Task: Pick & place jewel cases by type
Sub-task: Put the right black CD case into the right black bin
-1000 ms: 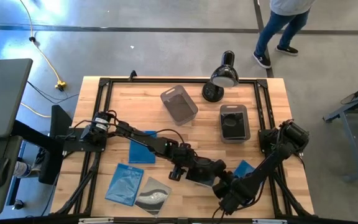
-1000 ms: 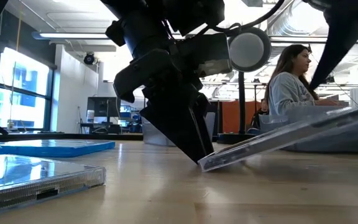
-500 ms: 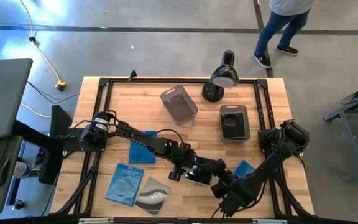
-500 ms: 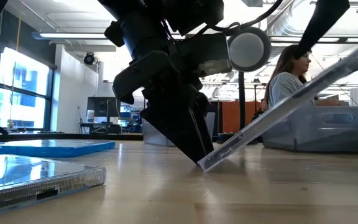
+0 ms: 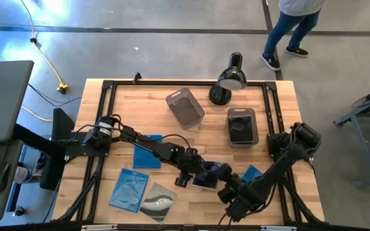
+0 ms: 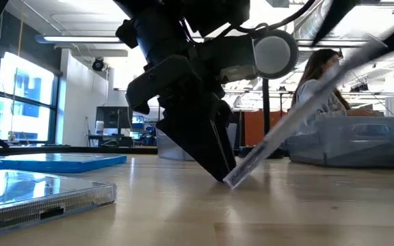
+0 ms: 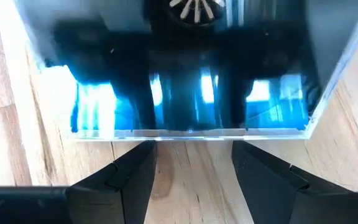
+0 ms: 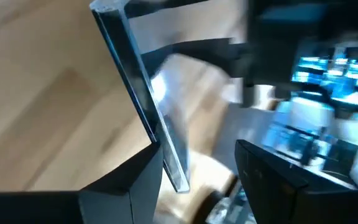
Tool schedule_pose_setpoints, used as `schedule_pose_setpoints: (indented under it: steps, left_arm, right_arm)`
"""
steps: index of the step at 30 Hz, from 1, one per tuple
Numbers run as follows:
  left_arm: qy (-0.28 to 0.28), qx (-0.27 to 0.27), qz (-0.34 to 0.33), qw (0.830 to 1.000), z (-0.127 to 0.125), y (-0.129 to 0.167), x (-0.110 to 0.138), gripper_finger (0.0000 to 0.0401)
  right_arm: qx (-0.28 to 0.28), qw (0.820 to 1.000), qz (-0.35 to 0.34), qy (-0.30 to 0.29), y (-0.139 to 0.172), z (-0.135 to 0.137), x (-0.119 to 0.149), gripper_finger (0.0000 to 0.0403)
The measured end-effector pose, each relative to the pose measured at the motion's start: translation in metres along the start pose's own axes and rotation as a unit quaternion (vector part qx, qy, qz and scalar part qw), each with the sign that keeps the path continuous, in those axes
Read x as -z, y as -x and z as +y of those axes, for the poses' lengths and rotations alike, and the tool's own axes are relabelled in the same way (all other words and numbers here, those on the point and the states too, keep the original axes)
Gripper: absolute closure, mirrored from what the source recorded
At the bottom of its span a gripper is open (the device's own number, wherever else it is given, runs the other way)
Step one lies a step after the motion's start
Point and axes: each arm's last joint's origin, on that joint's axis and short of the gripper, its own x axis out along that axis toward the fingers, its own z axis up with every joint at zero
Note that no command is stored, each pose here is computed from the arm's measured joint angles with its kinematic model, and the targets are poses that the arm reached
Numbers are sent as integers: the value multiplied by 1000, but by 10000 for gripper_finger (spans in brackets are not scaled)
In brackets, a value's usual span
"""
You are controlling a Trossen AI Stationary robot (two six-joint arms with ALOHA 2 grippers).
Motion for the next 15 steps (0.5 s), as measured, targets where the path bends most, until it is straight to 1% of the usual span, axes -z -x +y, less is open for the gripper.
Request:
schedule_pose_setpoints:
  steps: [2,4,7,11,13,15]
  left_arm:
    - [3,0,-1,1000,0,0,0,192]
    - [2,0,-6,1000,0,0,-1,192]
    - [0,3,-41,999,0,0,-8,192]
    - [0,8,-75,997,0,-1,-14,192]
    - [4,6,-79,997,0,-1,-15,192]
    - [8,6,-79,997,0,-1,-15,192]
  right_arm:
    - [19,1000,-7,-16,2,-6,0,206]
    - [17,1000,-14,-22,4,-11,1,206]
    - [-23,998,-42,-39,2,-17,-3,206]
    - [-64,995,-66,-34,-7,-22,-8,206]
    - [-65,995,-65,-34,-10,-23,-8,206]
    - [-54,996,-59,-32,-10,-23,-7,206]
